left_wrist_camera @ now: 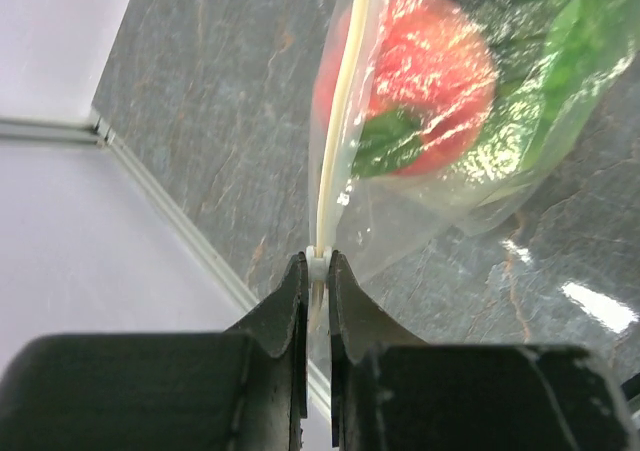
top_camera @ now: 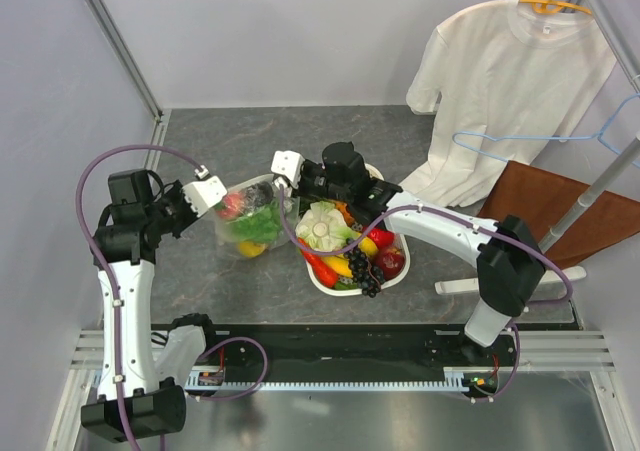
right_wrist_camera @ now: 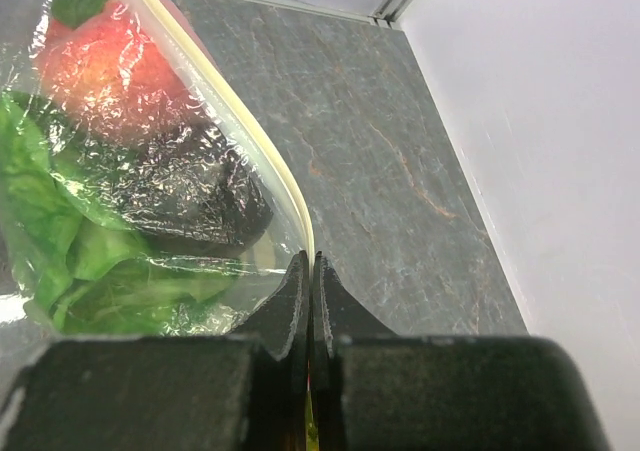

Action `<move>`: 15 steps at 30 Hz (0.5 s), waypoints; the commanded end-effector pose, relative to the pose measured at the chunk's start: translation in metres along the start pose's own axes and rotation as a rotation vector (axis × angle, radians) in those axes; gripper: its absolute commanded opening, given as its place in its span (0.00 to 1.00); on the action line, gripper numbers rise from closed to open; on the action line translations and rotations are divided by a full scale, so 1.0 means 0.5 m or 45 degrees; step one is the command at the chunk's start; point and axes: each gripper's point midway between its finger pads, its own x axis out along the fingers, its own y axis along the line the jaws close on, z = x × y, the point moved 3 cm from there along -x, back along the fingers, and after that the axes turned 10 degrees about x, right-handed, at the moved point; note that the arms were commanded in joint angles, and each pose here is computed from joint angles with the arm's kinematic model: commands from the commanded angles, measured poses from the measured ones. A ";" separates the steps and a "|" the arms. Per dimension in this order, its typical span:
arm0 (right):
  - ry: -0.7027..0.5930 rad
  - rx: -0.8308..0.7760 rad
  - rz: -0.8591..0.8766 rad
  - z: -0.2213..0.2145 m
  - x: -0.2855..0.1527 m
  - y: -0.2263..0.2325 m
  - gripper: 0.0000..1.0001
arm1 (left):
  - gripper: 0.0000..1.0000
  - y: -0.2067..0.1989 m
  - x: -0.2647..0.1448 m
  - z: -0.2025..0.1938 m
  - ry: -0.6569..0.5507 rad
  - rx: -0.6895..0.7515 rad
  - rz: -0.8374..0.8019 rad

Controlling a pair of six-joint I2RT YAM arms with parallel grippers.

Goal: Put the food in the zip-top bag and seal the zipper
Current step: Zip the zipper food storage bag at the center of the board.

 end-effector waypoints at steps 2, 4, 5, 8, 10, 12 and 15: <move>-0.093 -0.005 -0.179 0.055 -0.002 -0.085 0.00 | 0.02 0.042 -0.031 -0.040 0.200 -0.059 0.174; -0.117 0.000 -0.140 0.065 0.001 -0.078 0.00 | 0.02 0.037 -0.035 -0.030 0.165 -0.057 0.175; -0.125 0.004 -0.124 0.069 0.003 -0.070 0.00 | 0.02 0.032 -0.036 -0.027 0.150 -0.063 0.172; -0.158 0.008 -0.059 0.085 0.004 -0.050 0.00 | 0.08 0.024 -0.035 -0.012 0.089 -0.096 0.161; -0.187 0.014 -0.019 0.098 -0.003 -0.039 0.00 | 0.32 0.026 -0.042 0.012 0.012 -0.109 0.162; -0.219 0.016 0.036 0.107 -0.009 -0.023 0.00 | 0.57 0.031 -0.057 0.044 -0.079 -0.141 0.177; -0.242 0.035 0.113 0.114 -0.013 0.004 0.00 | 0.75 0.019 -0.069 0.098 -0.266 -0.175 0.126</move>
